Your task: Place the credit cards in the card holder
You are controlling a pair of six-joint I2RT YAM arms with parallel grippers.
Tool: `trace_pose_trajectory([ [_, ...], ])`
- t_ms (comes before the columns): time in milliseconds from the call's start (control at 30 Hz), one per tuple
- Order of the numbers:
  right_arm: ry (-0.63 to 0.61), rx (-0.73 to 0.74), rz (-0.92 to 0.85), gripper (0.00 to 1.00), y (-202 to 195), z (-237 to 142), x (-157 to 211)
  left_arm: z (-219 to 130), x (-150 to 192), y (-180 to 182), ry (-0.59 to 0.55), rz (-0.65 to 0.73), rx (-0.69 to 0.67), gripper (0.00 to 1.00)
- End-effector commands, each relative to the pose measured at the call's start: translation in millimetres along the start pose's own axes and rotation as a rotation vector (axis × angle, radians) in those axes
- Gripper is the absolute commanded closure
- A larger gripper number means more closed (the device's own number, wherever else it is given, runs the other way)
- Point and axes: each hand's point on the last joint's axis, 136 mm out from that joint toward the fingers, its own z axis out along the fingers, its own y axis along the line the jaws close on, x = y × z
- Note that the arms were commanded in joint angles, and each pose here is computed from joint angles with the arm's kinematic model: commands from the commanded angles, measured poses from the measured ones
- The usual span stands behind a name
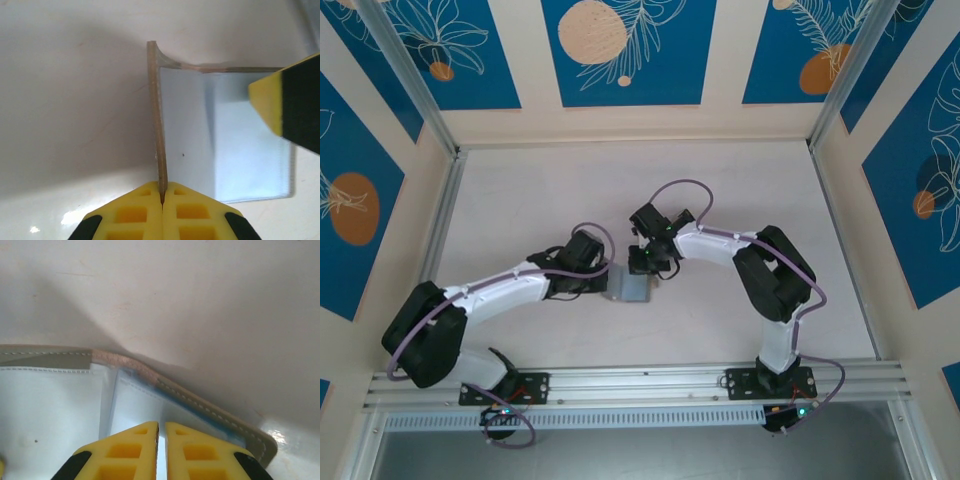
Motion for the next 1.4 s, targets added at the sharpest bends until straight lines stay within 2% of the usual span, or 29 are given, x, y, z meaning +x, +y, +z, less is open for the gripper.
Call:
trace_pose_trajectory([
  [0,0.007,0.021,-0.021,0.86,8,0,0,1,14,19,0.026,-0.021,-0.039,1.0],
  [367,0.049,0.001,-0.103,0.82,35,-5,18,22,38,27,0.046,-0.08,0.031,1.0],
  [767,0.151,0.016,-0.136,0.83,46,14,46,16,45,27,0.007,-0.168,0.092,1.0],
  [1100,0.229,0.014,-0.147,0.84,39,32,58,15,48,34,-0.015,-0.207,0.071,1.0],
  [1233,0.268,0.034,-0.152,0.81,32,41,63,-12,41,52,-0.07,-0.19,-0.035,0.75],
  [1367,0.298,0.04,-0.143,0.78,23,46,68,-48,31,62,-0.133,-0.16,-0.097,0.72],
])
